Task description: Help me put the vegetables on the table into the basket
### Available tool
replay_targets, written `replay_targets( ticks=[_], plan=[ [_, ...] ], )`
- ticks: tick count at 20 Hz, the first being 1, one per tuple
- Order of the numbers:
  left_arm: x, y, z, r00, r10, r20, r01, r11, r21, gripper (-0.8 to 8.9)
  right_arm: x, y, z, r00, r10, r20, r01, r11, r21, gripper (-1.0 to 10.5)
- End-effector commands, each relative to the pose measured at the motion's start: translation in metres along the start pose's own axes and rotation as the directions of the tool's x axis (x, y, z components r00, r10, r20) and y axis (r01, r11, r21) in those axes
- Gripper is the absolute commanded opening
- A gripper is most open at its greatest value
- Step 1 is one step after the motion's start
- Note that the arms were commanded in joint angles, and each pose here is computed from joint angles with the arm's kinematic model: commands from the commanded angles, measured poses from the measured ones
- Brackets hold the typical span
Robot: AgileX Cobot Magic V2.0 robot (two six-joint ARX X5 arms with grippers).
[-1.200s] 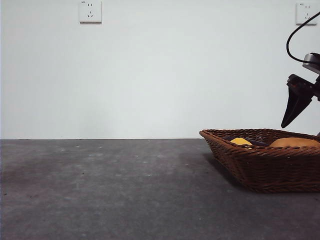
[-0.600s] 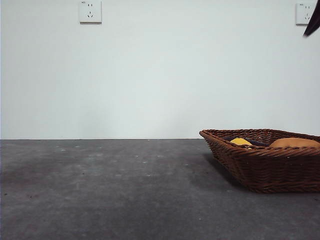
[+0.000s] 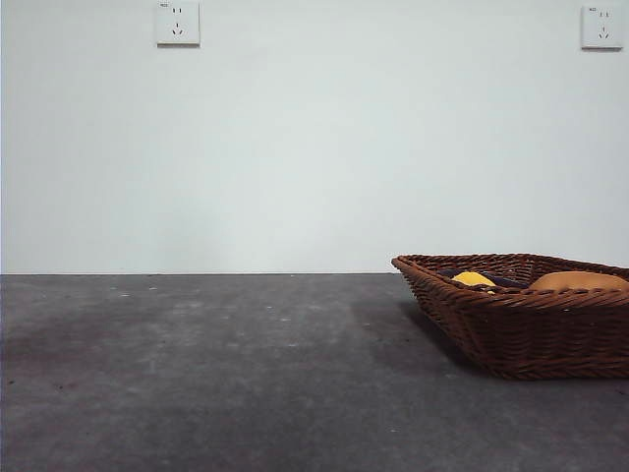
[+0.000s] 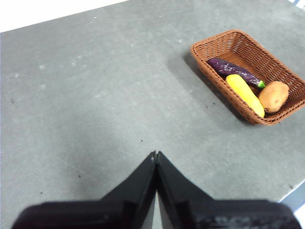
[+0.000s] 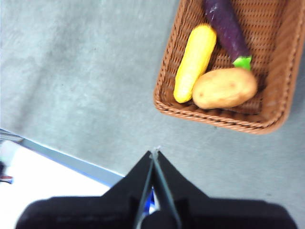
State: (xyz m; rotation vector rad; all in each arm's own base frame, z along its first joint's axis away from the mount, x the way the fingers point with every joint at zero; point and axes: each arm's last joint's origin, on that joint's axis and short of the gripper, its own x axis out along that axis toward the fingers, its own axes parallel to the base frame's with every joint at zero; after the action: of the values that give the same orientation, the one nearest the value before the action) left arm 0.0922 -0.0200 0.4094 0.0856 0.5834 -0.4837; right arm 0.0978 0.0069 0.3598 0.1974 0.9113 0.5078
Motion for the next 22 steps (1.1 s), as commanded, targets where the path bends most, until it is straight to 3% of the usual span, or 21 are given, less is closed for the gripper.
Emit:
replay_targets(
  ticks=[1,12,22],
  plan=[
    [0.001,0.000,-0.001,1.000,-0.004,0.002,0.004,1.000,0.003,-0.08,-0.003,0.002,-0.004,1.000,-0.004,-0.004,0.004,1.000,-0.017,-0.1],
    [0.012,0.005,0.003,0.999,-0.008,-0.036,0.008,1.000,-0.011,-0.04,0.002,-0.001,0.000,1.000,-0.002,-0.024,0.002,1.000,0.024,0.0],
    [0.009,0.006,0.013,1.000,-0.005,-0.020,0.005,1.000,-0.014,-0.04,0.034,-0.027,0.031,0.996,-0.003,-0.092,0.009,0.998,0.066,0.0]
  ],
)
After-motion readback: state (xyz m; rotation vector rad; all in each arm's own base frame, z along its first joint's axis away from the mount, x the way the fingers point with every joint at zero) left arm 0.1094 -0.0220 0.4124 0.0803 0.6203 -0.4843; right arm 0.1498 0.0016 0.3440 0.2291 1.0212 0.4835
